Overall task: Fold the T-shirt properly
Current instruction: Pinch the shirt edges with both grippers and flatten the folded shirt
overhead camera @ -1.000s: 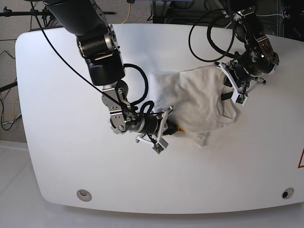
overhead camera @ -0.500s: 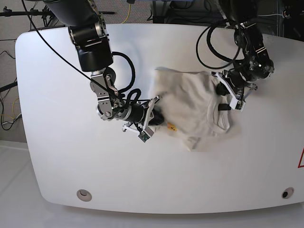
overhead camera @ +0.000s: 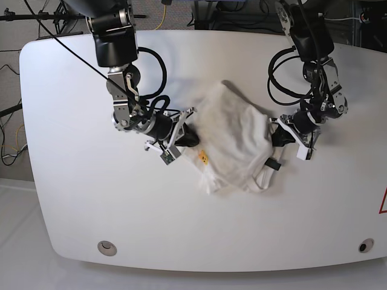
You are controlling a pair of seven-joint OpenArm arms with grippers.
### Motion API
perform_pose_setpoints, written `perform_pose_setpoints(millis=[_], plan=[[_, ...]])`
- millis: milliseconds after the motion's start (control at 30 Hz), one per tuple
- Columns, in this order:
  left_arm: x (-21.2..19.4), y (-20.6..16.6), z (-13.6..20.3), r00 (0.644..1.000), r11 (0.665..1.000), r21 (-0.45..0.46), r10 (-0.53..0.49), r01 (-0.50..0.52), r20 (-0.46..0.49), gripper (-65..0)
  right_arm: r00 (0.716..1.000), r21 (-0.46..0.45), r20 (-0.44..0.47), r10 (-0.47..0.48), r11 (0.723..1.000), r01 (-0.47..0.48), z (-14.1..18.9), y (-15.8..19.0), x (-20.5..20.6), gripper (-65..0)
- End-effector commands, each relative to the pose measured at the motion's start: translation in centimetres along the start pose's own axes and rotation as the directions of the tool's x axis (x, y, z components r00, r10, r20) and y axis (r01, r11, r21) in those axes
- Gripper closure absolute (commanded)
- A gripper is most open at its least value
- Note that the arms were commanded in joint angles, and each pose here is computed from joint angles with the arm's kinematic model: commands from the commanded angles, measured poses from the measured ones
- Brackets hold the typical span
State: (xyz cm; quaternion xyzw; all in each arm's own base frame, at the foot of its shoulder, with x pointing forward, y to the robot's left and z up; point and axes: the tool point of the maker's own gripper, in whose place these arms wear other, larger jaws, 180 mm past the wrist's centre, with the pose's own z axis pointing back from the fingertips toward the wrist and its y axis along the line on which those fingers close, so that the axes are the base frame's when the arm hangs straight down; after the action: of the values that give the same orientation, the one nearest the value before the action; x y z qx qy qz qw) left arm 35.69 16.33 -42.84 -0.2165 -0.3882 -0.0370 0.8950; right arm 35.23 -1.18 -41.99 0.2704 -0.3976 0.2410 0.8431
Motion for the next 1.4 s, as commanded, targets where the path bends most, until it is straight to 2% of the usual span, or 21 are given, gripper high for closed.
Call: perform_pose_setpoints(millis=[0,167,367,733,933,1100,1167,1367], plan=[[-1.5,0.6,-0.8,0.995,1.0,0.023,-0.004,0.006,-0.095,0.0,1.0,-0.018,-0.026,0.007,1.0,-0.008,0.9,0.1,-1.3,0.0],[0.2,-0.4,-2.4,0.999,1.0,-0.014,-0.004,0.003,-0.054,0.0,0.999,-0.012,-0.04,-0.015,1.0,0.014,2.1,1.8,-3.8,0.0],[1.3,-1.9,-3.9,0.999,0.998,-0.059,-0.025,0.022,-0.047,0.0,0.999,0.0,-0.043,-0.02,1.0,0.02,3.5,4.0,-5.5,0.0],[4.0,-3.5,-5.0,0.998,0.994,-0.098,-0.044,0.048,0.044,0.0,1.0,0.002,0.005,0.022,1.0,-0.022,6.1,6.7,-5.0,0.0],[4.9,-3.5,-4.9,0.997,0.994,-0.096,-0.054,0.06,0.06,0.0,0.998,-0.026,0.029,0.053,0.998,-0.052,7.2,6.3,-4.0,0.0],[6.9,-2.6,-3.7,0.992,0.993,-0.061,-0.094,0.099,0.079,0.0,0.994,-0.073,-0.017,0.107,0.991,-0.108,9.0,4.8,-3.3,0.0],[8.3,-0.9,-2.2,0.988,0.993,-0.01,-0.12,0.121,0.094,0.0,0.988,-0.082,-0.047,0.146,0.985,-0.15,9.6,4.7,-2.7,0.0],[9.8,2.2,1.8,0.981,0.981,0.106,-0.171,0.161,0.09,0.0,0.971,-0.031,-0.089,0.224,0.973,-0.227,9.7,7.4,-2.0,0.0]])
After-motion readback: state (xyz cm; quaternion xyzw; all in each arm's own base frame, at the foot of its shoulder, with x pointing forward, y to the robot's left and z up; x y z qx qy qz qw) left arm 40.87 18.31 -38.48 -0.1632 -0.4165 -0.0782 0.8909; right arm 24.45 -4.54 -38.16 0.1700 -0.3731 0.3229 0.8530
